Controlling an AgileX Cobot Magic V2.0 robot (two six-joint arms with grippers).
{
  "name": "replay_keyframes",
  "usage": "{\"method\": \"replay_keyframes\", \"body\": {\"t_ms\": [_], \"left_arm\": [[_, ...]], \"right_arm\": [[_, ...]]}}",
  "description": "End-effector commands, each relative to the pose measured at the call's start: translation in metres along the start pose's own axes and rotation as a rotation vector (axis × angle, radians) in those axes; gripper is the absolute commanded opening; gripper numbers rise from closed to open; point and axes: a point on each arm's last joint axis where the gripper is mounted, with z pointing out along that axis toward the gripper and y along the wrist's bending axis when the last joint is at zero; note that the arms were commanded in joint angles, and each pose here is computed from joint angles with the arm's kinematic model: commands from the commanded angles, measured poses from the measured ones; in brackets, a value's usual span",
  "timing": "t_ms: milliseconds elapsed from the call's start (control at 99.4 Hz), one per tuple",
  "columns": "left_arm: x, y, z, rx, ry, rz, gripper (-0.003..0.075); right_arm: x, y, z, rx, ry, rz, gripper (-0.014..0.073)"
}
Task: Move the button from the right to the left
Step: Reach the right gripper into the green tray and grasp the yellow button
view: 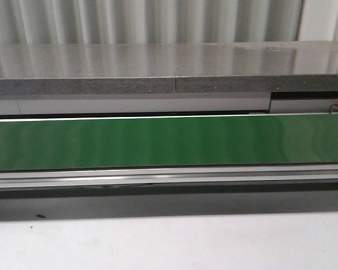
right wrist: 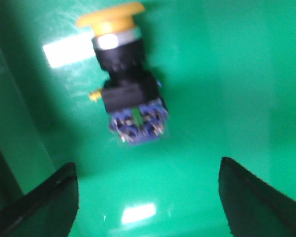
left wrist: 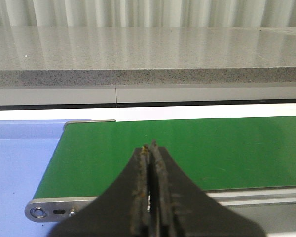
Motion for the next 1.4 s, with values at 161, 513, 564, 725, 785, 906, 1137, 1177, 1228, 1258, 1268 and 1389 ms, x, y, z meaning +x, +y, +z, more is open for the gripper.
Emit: {"method": "replay_keyframes", "body": {"t_ms": [161,513,564,725,785,906,1137,1177,1228,1258,1268,1389], "left_arm": [[0.004,0.0,0.0,0.008,-0.072,-0.004,-0.0021],[0.004,0.0,0.0,0.008,-0.072,-0.004,-0.002],[0.004,0.0,0.0,0.008,-0.072,-0.004,-0.002],[0.004,0.0,0.0,0.008,-0.072,-0.004,-0.0021],[0.004,0.0,0.0,0.008,-0.072,-0.004,-0.002],[0.004,0.0,0.0,0.008,-0.072,-0.004,-0.002],[0.004,0.0,0.0,0.008,-0.072,-0.004,-0.002],[0.004,0.0,0.0,0.008,-0.072,-0.004,-0.002],[0.004,0.0,0.0,0.008,-0.072,-0.004,-0.002],[0.004,0.0,0.0,0.008,-0.072,-0.004,-0.0021],[0.004,0.0,0.0,0.008,-0.072,-0.004,-0.0021],[0.004,0.0,0.0,0.008,-0.072,-0.004,-0.0021]], "right_arm": [[-0.017,-0.004,0.017,-0.009,-0.055,-0.035,0.0581],[-0.026,-0.006,0.026,0.001,-0.085,-0.038,0.0311],[-0.027,-0.006,0.023,0.001,-0.089,-0.038,0.0253],[-0.031,-0.006,0.01,-0.002,-0.088,-0.039,0.0238],[-0.03,-0.004,0.002,-0.01,-0.094,-0.035,0.0238],[-0.027,0.004,-0.025,-0.015,-0.14,-0.047,0.0238],[-0.015,0.038,-0.081,-0.032,-0.266,-0.065,0.0238],[-0.012,0.048,-0.09,-0.041,-0.279,-0.086,0.0238],[-0.008,0.06,-0.097,-0.054,-0.284,-0.097,0.0238],[-0.006,0.068,-0.101,-0.065,-0.281,-0.101,0.0238],[-0.005,0.072,-0.101,-0.07,-0.279,-0.101,0.0238],[0.002,0.101,-0.104,-0.107,-0.255,-0.108,0.0238]]}}
